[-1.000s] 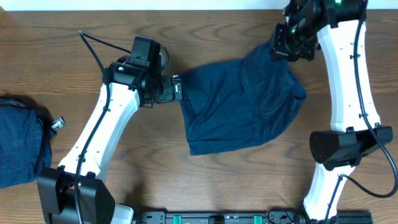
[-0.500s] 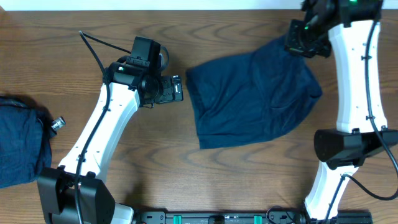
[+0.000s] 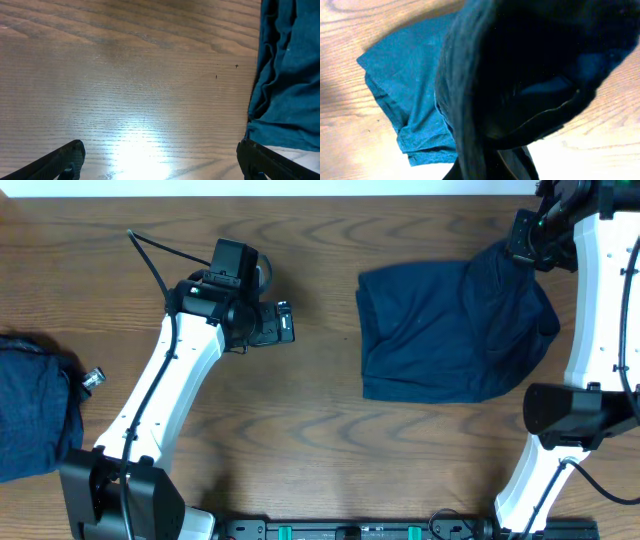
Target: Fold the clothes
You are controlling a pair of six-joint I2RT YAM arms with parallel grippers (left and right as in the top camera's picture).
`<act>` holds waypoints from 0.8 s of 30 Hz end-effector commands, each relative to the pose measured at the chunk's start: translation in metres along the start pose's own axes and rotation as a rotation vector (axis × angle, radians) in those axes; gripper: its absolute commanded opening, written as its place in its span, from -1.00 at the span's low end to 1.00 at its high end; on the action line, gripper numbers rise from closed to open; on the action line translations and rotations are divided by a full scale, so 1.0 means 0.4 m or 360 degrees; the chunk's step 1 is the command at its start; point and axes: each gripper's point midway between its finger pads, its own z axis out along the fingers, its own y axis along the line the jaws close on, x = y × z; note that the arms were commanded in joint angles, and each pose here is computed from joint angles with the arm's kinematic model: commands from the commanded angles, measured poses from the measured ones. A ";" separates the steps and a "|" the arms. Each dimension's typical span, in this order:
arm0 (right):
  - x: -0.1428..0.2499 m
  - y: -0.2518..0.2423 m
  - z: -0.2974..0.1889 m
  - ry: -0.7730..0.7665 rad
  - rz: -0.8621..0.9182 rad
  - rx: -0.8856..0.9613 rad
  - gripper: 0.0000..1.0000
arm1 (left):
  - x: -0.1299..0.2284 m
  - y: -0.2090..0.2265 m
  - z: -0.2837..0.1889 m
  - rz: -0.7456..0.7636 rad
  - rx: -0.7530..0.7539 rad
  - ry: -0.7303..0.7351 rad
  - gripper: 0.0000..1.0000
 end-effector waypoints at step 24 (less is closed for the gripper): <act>0.084 0.310 0.217 0.0206 -0.0148 -0.0017 -0.97 | 0.011 0.000 0.016 -0.0005 0.0016 0.0033 0.96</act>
